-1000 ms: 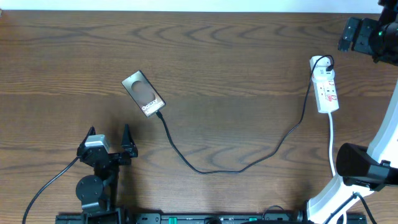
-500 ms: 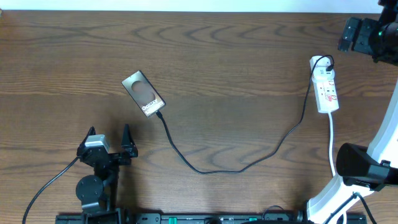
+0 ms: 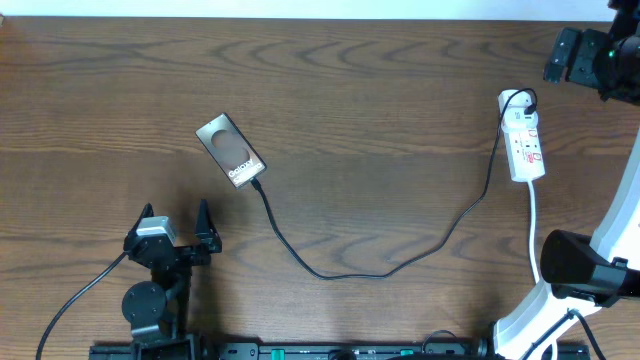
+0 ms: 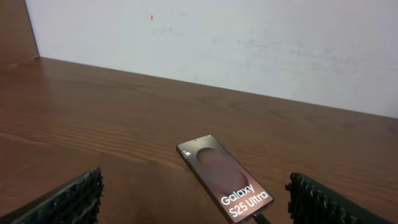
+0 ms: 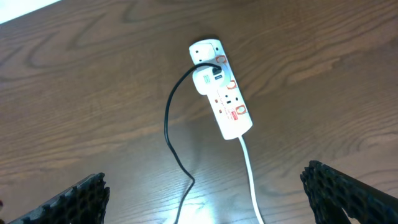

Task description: Plug charger to phone and switch on socket

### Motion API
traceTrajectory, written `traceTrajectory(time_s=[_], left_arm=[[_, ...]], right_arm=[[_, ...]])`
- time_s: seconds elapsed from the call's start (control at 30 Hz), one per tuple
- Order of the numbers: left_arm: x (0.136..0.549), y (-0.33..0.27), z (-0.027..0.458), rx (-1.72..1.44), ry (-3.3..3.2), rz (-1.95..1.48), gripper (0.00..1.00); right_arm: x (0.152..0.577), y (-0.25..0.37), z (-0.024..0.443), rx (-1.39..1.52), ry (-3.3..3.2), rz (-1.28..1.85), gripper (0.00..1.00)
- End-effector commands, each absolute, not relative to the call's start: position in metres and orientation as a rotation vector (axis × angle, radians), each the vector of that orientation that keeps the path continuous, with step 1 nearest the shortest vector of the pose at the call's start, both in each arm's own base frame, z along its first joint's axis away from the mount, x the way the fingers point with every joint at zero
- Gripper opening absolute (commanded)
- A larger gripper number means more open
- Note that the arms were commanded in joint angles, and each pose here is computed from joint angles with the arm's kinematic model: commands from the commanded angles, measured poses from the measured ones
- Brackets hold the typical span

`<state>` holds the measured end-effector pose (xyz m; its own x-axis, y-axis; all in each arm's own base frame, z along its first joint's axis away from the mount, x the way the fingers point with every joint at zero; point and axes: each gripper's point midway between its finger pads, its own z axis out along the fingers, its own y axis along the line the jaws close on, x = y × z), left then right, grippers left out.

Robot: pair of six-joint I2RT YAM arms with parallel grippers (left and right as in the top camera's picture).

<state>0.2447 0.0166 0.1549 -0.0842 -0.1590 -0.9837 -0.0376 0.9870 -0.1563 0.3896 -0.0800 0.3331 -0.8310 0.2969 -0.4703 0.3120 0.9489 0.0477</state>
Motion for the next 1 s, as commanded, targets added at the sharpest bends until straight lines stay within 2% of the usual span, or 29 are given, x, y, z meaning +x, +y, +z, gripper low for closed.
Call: traceTrajectory(time_s=[0.0,0.43,0.63,0.97], left_arm=[[0.243,0.016,0.140,-0.151,1.704,-0.098,0.93],[0.243,0.016,0.140,-0.151,1.704,-0.098,0.93],[0.243,0.016,0.140,-0.151,1.704,-0.098,0.93],[0.243,0.016,0.140,-0.151,1.704,-0.098,0.93]], right_arm=[[0.390,-0.080,0.333,0.451,2.609,-0.043,0.99],[0.431,-0.024,0.360,0.241,2.451,0.052,0.99],[0.435,-0.002,0.363,0.173,2.386,0.029,0.99],[0.427,0.020,0.311,0.110,2.303,0.105,0.99]])
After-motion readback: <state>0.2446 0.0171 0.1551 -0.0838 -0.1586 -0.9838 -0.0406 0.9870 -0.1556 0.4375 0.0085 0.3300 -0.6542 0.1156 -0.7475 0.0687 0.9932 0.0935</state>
